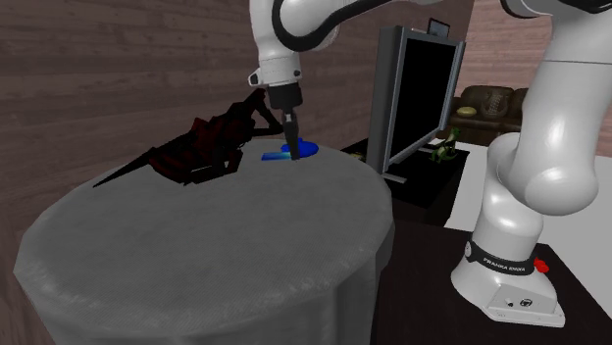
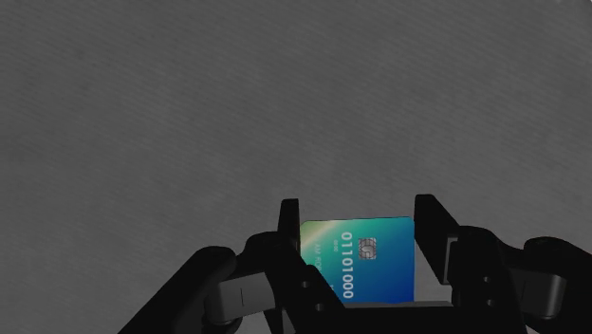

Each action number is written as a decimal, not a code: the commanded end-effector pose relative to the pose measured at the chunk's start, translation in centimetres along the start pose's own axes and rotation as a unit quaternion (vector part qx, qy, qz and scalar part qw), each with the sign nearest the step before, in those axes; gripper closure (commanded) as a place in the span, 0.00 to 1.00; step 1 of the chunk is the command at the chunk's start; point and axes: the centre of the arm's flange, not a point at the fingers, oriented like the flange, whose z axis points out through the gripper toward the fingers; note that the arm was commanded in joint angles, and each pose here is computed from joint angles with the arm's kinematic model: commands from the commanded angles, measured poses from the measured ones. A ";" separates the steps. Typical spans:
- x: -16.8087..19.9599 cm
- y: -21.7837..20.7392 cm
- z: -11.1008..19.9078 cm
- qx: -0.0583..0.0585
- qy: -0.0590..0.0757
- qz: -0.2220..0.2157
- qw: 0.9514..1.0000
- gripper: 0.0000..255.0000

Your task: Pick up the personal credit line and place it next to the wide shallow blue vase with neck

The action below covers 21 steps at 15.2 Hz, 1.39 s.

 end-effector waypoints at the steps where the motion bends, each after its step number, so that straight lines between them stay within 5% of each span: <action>1: -1.3 2.3 0.3 0.000 0.000 -0.001 1.000 1.00; 13: -8.9 16.0 1.0 0.000 0.000 -0.001 1.000 1.00; 21: -8.2 16.1 5.1 0.000 0.000 -0.001 1.000 1.00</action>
